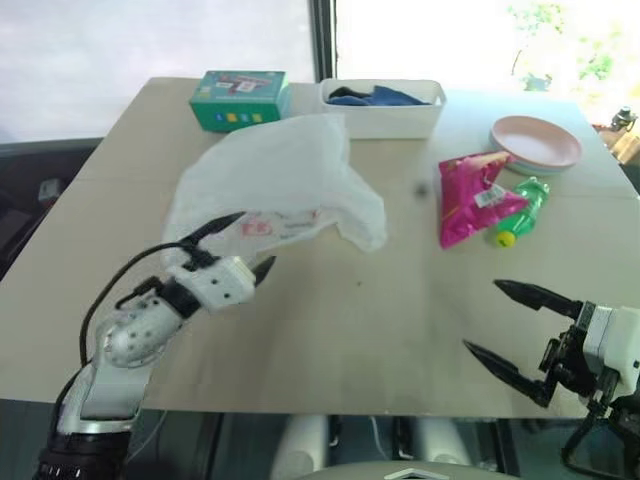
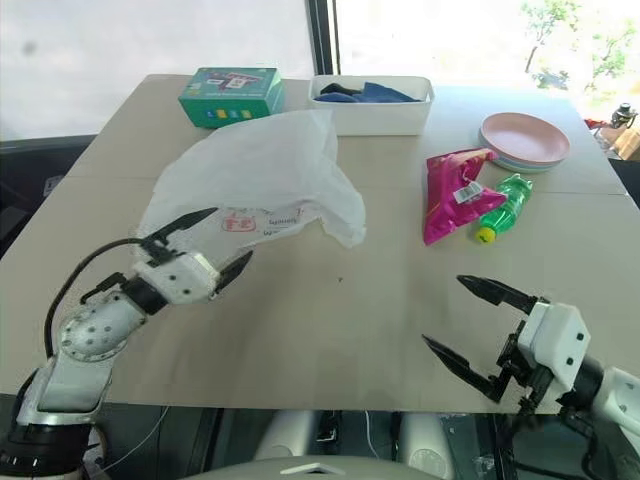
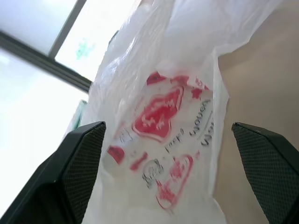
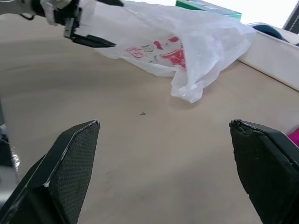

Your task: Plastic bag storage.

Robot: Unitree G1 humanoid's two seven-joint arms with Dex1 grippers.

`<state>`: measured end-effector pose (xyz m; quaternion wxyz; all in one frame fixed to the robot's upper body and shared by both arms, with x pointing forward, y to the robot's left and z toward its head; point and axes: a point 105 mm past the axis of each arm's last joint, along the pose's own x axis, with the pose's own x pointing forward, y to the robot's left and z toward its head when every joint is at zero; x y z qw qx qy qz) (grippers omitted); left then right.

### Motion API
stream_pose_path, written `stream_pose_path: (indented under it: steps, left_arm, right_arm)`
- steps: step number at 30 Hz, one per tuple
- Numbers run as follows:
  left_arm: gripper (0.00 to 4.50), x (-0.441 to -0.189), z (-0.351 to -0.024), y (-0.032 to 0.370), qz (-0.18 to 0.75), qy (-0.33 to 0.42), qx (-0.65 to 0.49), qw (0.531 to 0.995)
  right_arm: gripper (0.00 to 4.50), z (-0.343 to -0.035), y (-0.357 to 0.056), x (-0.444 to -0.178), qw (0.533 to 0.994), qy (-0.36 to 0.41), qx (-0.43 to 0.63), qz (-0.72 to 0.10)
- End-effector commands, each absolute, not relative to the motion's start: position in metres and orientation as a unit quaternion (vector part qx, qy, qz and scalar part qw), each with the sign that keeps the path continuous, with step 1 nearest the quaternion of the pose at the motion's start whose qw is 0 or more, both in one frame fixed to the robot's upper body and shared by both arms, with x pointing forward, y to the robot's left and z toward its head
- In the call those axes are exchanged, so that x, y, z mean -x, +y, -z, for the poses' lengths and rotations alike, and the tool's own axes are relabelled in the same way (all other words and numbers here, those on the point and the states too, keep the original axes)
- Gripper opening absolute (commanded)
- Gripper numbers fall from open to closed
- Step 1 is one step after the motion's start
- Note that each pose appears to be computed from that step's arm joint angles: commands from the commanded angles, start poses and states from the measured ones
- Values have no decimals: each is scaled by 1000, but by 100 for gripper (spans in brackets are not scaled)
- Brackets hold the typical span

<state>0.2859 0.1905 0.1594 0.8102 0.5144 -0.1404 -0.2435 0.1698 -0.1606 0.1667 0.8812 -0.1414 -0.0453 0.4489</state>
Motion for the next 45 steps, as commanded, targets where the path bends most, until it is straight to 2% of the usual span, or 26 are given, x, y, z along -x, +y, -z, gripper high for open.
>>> stream_pose_path:
  steps: [1,5,10,13,16,18,21,22,31,34,37,38,40,42,44,45]
  left_arm:
    - [450,-300,-171,177,235,-158,-541,792]
    - [450,-326,-187,175,195,-149,-571,783]
    - [450,-360,-192,192,154,-92,-602,778]
    - [373,-380,-206,198,130,-71,-532,834]
    - [232,-384,-225,191,142,-70,-394,905]
    - [146,-383,-231,186,157,-68,-343,924]
    - [17,-381,-253,180,178,-59,-245,951]
    - [6,-381,-259,179,177,-49,-224,957]
    - [6,-377,-267,169,154,13,-204,967]
    - [6,-377,-269,167,151,13,-199,968]
    - [6,-376,-268,167,149,14,-197,969]
    - [0,-376,-268,167,147,14,-197,969]
    - [0,-376,-268,168,145,14,-196,970]
    - [0,-377,-270,168,141,14,-187,972]
    - [0,-377,-270,168,140,15,-176,974]
    - [0,-378,-270,168,140,16,-172,975]
  right_arm:
    - [449,-170,-157,-167,878,-72,151,-449]
    - [449,-168,-152,-167,879,-85,148,-444]
    - [449,-166,-145,-169,882,-93,151,-437]
    - [450,-161,-144,-183,895,-77,169,-405]
    - [450,-153,-152,-205,919,-43,192,-342]
    - [450,-150,-156,-214,927,-29,198,-316]
    - [450,-140,-174,-248,961,27,177,-210]
    - [450,-141,-176,-257,967,37,169,-186]
    - [450,-164,-203,-336,993,52,107,7]
    - [450,-167,-208,-353,993,55,102,39]
    - [450,-172,-201,-368,996,40,80,27]
    - [410,-173,-198,-372,996,32,80,21]
    - [383,-173,-196,-377,996,27,83,15]
    - [282,-176,-196,-379,997,15,80,17]
    - [160,-179,-195,-381,997,3,76,16]
    - [143,-180,-194,-382,997,0,74,16]
